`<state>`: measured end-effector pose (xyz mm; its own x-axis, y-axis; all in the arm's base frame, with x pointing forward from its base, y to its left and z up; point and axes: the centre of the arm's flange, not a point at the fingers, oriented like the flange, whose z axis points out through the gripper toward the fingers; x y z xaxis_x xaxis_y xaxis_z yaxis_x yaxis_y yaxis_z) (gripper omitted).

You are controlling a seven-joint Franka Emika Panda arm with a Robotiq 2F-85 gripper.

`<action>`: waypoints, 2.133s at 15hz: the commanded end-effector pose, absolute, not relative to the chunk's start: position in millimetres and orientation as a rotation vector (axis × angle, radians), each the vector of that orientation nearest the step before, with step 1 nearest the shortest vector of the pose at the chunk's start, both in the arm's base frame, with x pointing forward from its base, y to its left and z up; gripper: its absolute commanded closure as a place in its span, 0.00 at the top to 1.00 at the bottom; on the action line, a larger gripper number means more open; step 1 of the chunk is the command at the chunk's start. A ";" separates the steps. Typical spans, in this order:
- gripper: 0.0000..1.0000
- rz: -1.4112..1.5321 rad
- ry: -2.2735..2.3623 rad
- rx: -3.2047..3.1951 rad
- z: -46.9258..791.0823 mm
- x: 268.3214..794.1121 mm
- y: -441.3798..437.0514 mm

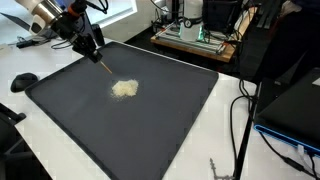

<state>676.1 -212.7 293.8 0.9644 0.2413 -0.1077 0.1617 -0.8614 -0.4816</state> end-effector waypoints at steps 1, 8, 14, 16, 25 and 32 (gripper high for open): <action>0.03 0.120 -0.259 -2.536 283.0 665.0 -236.3; 0.03 -0.026 -0.160 -2.407 236.9 656.4 -257.1; 0.03 -0.088 -0.032 -2.230 193.1 641.2 -287.3; 0.03 -0.117 0.005 -2.194 181.9 630.8 -298.1; 0.03 -0.202 0.085 -2.175 164.5 581.5 -297.8; 0.03 -0.329 0.170 -2.157 167.5 553.3 -273.9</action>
<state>583.1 -296.7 154.9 0.9724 -0.1922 0.1325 0.0031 -0.5567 -0.8307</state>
